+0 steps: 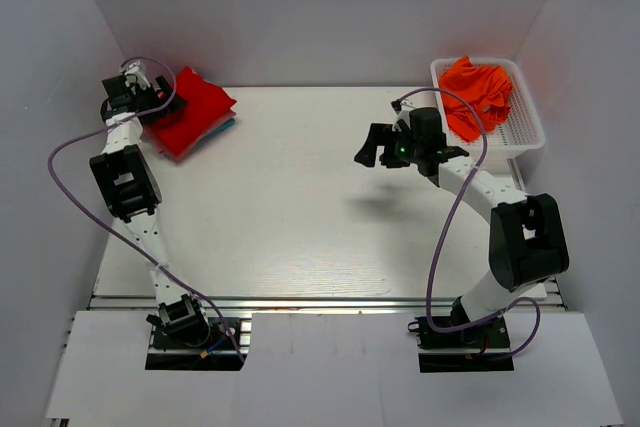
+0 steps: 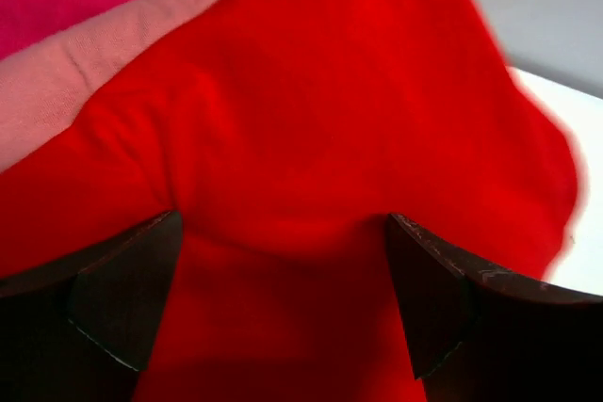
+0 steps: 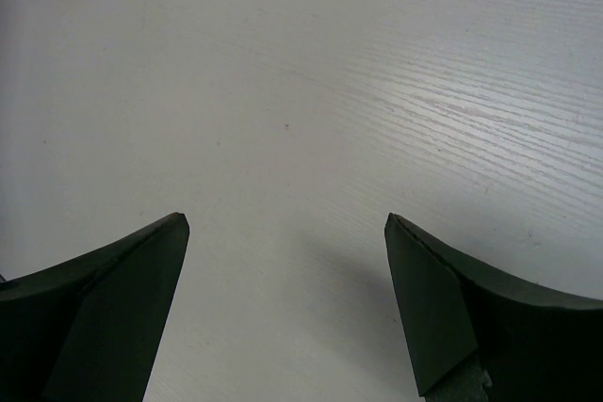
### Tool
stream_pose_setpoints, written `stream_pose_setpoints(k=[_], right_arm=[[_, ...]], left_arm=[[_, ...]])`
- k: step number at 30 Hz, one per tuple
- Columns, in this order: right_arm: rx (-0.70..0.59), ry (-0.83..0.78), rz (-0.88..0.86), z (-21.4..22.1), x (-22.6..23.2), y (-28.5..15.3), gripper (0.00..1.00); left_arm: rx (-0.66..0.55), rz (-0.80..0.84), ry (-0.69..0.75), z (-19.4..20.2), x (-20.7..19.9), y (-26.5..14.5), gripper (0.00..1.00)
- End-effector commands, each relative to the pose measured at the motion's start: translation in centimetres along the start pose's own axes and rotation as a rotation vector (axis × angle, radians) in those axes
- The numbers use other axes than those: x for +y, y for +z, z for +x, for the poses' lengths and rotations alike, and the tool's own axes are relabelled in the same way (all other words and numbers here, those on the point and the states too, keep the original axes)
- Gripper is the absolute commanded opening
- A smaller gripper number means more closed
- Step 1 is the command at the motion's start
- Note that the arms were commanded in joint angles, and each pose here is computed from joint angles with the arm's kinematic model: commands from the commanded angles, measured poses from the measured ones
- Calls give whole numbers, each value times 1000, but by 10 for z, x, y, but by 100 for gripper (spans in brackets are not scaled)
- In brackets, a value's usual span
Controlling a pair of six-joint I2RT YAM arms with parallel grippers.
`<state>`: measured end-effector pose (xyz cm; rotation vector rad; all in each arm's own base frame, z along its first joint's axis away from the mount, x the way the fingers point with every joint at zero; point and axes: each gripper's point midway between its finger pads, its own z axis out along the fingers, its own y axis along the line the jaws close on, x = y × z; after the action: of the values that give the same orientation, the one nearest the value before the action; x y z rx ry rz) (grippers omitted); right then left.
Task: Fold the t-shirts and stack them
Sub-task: Put the neatly folded tshirt into the corner of the board with the left arm
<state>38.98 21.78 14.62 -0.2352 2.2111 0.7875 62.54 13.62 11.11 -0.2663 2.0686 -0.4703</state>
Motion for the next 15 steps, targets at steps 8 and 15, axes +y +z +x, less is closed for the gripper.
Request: stream_pose_setpoints(k=[8, 15], right_arm=[[-17, -55, 6, -10, 3, -10, 90], [-65, -79, -33, -12, 16, -28, 90]], left_arm=[[-129, 169, 34, -53, -30, -14, 100], [-292, -25, 60, -122, -69, -84, 100]])
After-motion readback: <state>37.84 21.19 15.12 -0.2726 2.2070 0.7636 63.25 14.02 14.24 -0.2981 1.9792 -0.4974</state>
